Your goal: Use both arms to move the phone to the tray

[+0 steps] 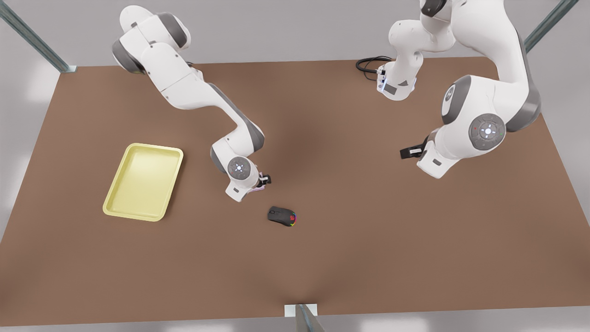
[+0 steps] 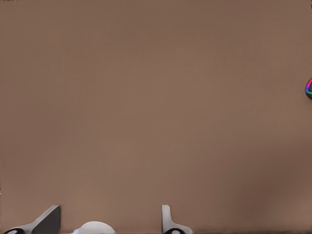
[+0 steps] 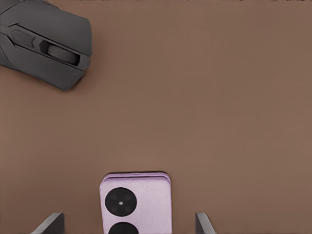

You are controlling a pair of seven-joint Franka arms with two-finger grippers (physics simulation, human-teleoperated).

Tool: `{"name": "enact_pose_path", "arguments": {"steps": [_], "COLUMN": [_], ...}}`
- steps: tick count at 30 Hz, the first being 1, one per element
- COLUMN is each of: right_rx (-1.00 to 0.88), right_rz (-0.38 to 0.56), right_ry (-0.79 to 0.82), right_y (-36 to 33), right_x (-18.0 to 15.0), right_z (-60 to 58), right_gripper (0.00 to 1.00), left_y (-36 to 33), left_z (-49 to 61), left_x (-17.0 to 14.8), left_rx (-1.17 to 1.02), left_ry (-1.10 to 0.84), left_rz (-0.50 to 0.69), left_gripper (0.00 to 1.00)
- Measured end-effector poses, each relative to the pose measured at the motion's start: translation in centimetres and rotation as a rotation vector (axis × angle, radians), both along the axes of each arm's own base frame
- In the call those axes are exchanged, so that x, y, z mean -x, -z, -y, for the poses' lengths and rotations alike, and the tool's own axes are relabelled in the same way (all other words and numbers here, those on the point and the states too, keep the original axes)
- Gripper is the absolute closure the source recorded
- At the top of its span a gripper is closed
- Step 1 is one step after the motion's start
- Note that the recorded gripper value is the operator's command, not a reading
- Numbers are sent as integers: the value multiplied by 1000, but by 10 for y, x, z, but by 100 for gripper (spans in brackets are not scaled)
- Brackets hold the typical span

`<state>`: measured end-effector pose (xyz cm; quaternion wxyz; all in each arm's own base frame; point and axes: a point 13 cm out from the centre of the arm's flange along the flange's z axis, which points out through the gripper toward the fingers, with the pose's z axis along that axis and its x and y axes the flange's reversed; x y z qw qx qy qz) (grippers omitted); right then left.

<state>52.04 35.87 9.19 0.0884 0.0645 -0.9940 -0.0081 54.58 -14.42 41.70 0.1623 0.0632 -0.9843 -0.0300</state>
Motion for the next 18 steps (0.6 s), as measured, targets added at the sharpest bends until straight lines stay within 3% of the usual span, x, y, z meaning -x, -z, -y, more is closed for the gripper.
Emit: {"name": "enact_pose_path", "arguments": {"steps": [18], "right_rx": [-51], "right_rz": [40], "right_ry": [-115], "right_y": [51], "right_x": [22], "right_z": [15], "right_gripper": [0], "left_y": [9], "left_z": [0], "left_x": [0], "left_rx": [60], "left_ry": [185], "left_rz": [-28], "left_gripper": [0]}}
